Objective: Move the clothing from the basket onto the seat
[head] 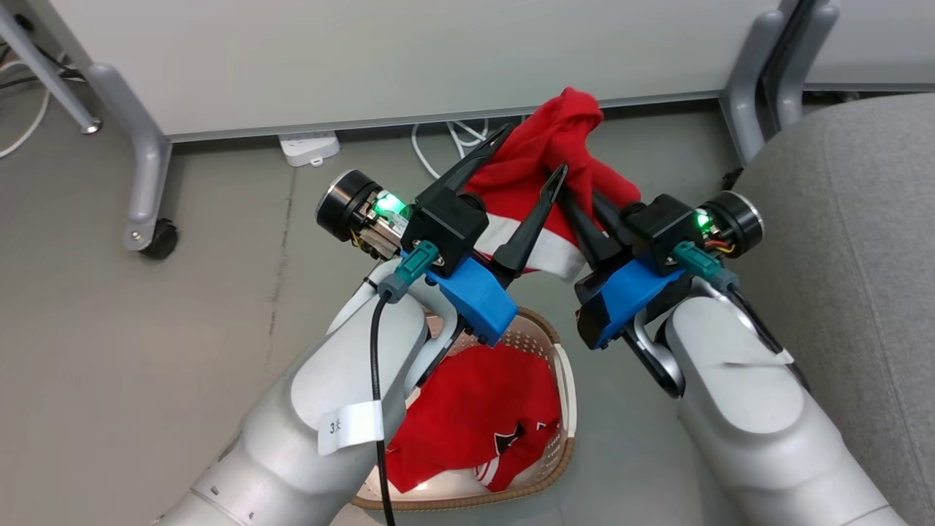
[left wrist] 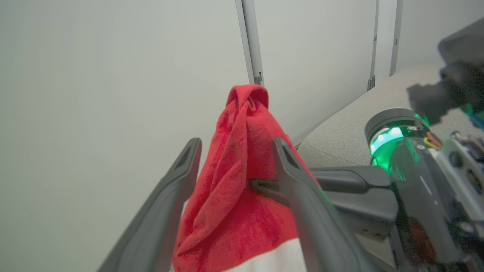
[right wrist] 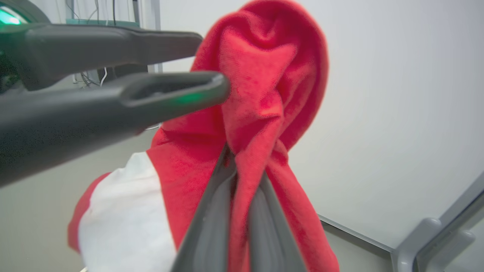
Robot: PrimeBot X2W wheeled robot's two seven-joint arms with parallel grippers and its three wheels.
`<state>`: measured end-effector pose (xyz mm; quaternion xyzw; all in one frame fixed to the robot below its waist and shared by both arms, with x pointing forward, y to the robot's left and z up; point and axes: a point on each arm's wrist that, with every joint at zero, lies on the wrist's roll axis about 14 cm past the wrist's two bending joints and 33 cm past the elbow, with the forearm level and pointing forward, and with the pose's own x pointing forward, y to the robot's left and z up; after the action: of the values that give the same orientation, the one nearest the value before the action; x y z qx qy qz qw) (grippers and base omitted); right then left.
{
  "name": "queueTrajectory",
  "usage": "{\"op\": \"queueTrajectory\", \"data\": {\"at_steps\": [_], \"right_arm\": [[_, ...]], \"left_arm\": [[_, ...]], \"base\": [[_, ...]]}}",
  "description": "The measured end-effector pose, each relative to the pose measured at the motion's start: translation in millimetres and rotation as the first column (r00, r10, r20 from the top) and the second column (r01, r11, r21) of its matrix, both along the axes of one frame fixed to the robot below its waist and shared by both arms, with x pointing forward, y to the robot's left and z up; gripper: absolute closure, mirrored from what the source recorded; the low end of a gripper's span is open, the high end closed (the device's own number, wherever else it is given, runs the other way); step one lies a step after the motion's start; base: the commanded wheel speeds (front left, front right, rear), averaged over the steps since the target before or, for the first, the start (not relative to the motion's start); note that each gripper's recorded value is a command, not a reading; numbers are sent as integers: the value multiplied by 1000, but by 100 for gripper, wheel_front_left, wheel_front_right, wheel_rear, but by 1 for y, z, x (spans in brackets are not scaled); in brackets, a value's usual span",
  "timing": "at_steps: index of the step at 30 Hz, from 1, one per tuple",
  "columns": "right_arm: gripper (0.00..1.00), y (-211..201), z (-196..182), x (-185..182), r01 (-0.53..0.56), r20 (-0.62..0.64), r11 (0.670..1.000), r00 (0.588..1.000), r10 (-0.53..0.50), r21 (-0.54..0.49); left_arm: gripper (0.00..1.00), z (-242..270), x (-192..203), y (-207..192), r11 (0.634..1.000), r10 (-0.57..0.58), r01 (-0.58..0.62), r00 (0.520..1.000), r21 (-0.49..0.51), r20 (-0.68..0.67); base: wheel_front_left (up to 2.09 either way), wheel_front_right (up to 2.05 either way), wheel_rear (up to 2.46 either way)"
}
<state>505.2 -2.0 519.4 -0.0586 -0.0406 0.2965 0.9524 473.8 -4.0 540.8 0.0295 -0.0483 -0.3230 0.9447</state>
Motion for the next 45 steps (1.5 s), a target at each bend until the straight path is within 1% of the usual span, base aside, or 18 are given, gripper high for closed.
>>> {"op": "queueTrajectory", "data": {"at_steps": [7,8,12,16,24,32,36,39,42,45], "right_arm": [[100,-50,8,11,118,32,993,992,-119,6],[100,-67,8,12,154,43,988,987,-154,2],[100,-102,9,12,231,60,973,971,-230,-6],[100,-141,13,8,320,74,948,945,-319,1],[100,-216,25,-11,502,110,865,858,-502,26],[100,-280,32,-47,649,132,760,751,-647,27],[100,-305,29,-68,706,130,708,701,-701,13],[100,-319,25,-84,738,125,675,670,-732,-1],[100,-326,20,-96,757,115,653,650,-751,-13],[100,-330,17,-104,769,106,639,637,-764,-15]], "left_arm": [[0,-9,4,-21,998,-57,57,998,-8,-16],[0,-12,4,-29,997,-78,78,997,-8,-20],[0,-18,4,-44,993,-118,118,993,-14,-30],[0,-25,1,-62,985,-171,171,985,-14,-38],[0,-40,-11,-101,958,-288,288,956,-17,-59],[0,-55,-35,-141,910,-414,414,906,-24,-87],[0,-59,-46,-156,886,-464,463,881,-30,-94],[0,-60,-56,-165,867,-498,498,862,-32,-96],[0,-61,-62,-171,855,-518,517,850,-36,-99],[0,-62,-67,-175,846,-532,531,841,-39,-102]], "base": [[0,0,0],[0,0,0],[0,0,0],[0,0,0],[0,0,0],[0,0,0],[0,0,0],[0,0,0],[0,0,0],[0,0,0]]}}
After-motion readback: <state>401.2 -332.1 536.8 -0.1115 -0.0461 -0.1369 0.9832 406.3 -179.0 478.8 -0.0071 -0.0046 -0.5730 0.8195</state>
